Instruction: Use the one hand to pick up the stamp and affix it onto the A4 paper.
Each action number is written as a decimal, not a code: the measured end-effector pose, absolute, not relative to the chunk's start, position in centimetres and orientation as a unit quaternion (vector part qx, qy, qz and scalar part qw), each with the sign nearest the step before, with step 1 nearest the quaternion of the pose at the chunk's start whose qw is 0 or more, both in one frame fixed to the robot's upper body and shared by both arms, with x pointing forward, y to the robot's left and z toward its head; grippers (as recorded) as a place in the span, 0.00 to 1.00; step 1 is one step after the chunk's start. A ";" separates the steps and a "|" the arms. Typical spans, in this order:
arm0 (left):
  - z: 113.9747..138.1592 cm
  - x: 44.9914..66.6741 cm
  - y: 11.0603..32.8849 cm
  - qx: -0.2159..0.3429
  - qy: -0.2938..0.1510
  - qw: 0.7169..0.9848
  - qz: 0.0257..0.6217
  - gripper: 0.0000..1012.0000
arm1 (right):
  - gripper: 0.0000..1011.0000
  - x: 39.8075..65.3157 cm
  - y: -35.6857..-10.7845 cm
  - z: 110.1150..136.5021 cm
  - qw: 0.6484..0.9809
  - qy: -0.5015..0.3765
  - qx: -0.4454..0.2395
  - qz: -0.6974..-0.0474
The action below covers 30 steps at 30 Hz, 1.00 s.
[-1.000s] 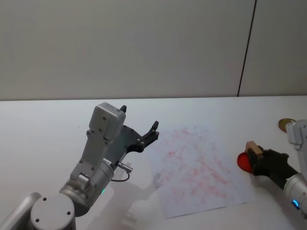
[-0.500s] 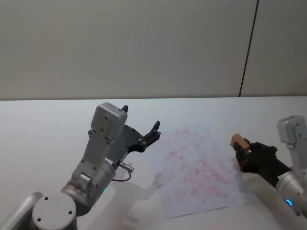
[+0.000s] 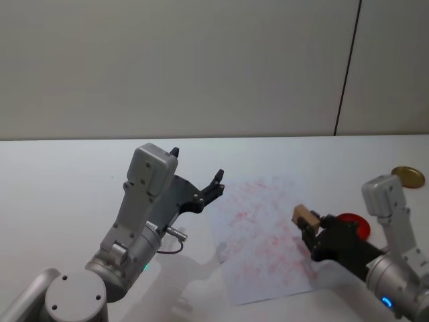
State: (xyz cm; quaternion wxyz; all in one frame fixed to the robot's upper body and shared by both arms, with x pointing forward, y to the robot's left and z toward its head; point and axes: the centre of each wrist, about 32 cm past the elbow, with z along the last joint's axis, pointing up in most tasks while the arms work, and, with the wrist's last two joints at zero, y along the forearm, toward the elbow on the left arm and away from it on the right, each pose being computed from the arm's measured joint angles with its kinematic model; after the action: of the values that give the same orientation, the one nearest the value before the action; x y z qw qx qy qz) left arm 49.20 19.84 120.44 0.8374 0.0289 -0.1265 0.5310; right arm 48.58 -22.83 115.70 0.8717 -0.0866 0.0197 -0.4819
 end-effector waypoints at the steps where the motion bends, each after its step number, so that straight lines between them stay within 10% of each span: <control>1: 120.4 49.2 19.8 0.029 -0.126 0.837 0.531 0.98 | 0.22 48.4 -22.7 115.6 0.874 0.022 -0.088 -0.478; 30: 120.4 49.2 19.8 0.029 -0.126 0.837 0.531 0.98 | 0.22 45.9 -22.6 113.6 0.883 0.046 -0.127 -0.449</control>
State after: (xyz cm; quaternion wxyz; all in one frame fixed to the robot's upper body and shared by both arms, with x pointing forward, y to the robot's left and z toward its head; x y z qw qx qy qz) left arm 49.20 19.84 120.44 0.8374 0.0289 -0.1264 0.5311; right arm 45.93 -22.61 113.61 0.8833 -0.1273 0.0456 -0.4489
